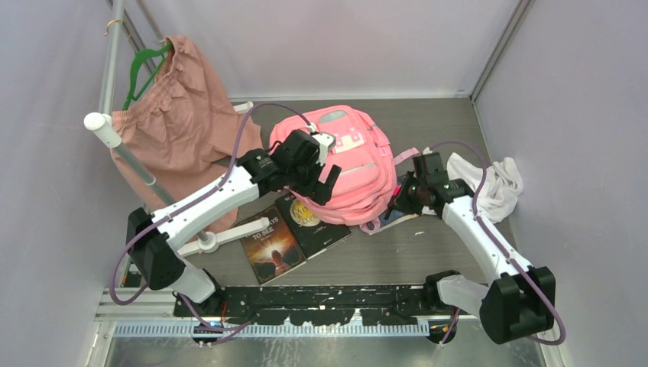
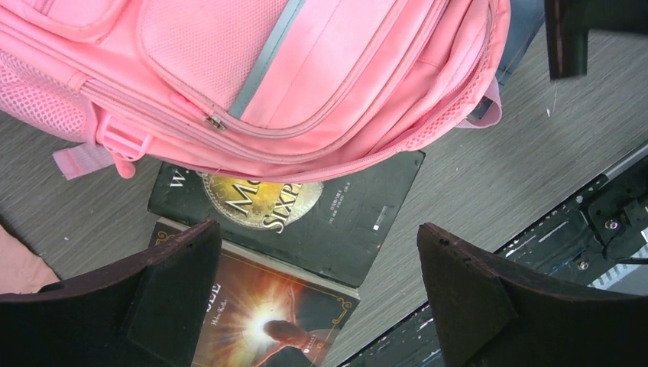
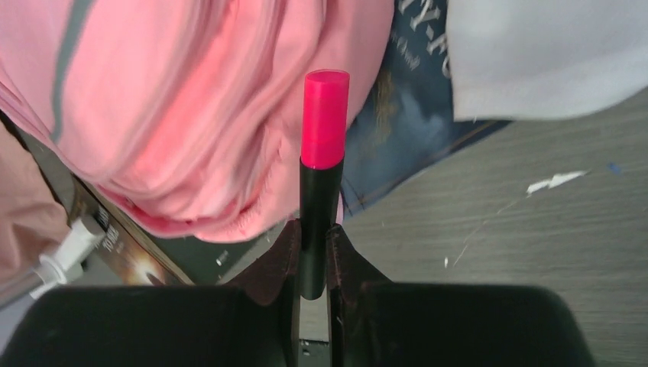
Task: Pack the student bag
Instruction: Place the stationery at the center of the board, then place the stationery in the student bag.
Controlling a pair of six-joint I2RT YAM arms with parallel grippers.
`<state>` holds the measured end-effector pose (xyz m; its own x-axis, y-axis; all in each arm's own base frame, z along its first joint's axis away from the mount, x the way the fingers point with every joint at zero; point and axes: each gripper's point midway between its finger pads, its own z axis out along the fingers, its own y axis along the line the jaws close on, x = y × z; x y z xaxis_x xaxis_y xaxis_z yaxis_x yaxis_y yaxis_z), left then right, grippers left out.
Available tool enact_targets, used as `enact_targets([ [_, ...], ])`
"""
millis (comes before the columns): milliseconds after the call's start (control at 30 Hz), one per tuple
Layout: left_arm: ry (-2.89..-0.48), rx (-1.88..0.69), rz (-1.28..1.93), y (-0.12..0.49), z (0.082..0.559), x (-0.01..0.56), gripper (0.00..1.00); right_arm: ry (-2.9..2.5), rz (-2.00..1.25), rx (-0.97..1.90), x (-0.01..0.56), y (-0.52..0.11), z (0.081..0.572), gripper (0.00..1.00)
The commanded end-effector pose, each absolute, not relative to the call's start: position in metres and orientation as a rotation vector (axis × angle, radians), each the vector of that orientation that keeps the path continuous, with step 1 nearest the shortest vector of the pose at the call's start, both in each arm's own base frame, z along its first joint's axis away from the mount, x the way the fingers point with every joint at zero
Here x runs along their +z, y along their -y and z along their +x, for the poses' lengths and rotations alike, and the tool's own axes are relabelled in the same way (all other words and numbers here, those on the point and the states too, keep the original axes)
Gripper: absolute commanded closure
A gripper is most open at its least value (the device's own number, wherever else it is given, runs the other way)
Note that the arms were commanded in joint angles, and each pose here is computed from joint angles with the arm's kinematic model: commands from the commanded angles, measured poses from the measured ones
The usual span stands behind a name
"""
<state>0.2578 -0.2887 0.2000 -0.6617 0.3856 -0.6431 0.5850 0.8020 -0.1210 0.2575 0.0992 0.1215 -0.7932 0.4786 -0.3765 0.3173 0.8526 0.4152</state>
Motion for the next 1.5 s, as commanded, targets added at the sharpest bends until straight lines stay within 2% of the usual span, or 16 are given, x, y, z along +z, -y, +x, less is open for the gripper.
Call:
enact_targets([
  [0, -2.308, -0.482, 0.741, 0.300, 0.261, 0.220, 0.00, -2.528, 0.651, 0.533, 0.116, -0.118, 0.233, 0.95],
  [200, -2.320, -0.531, 0.745, 0.305, 0.257, 0.215, 0.00, -2.558, 0.788, 0.471, 0.076, -0.118, 0.214, 0.85],
  [333, -2.346, -0.548, 0.766, 0.307, 0.252, 0.208, 0.00, -2.598, 0.798, 0.467, 0.060, -0.121, 0.207, 0.67],
  [433, -2.377, -0.563, 0.792, 0.309, 0.247, 0.201, 0.01, -2.647, 0.795, 0.425, 0.046, -0.120, 0.200, 0.58],
  [567, -2.394, -0.586, 0.820, 0.312, 0.243, 0.196, 0.01, -2.703, 0.768, 0.377, 0.032, -0.121, 0.195, 0.53],
  [733, -2.392, -0.586, 0.833, 0.313, 0.244, 0.195, 0.01, -2.697, 0.756, 0.210, 0.020, -0.110, 0.195, 0.53],
  [933, -2.402, -0.587, 0.842, 0.316, 0.245, 0.192, 0.01, -2.664, 0.844, 0.156, 0.004, -0.102, 0.192, 0.53],
  [1067, -2.408, -0.581, 0.846, 0.315, 0.245, 0.191, 0.01, -2.647, 0.905, 0.042, 0.001, -0.087, 0.185, 0.37],
  [1267, -2.408, -0.568, 0.843, 0.313, 0.245, 0.189, 0.01, -2.572, 0.992, -0.015, 0.011, -0.079, 0.178, 0.44],
  [1367, -2.415, -0.574, 0.842, 0.315, 0.245, 0.188, 0.01, -2.576, 0.970, -0.023, 0.013, -0.080, 0.179, 0.56],
  [1467, -2.418, -0.589, 0.843, 0.317, 0.244, 0.188, 0.01, -2.583, 0.921, -0.093, 0.017, -0.082, 0.180, 0.58],
])
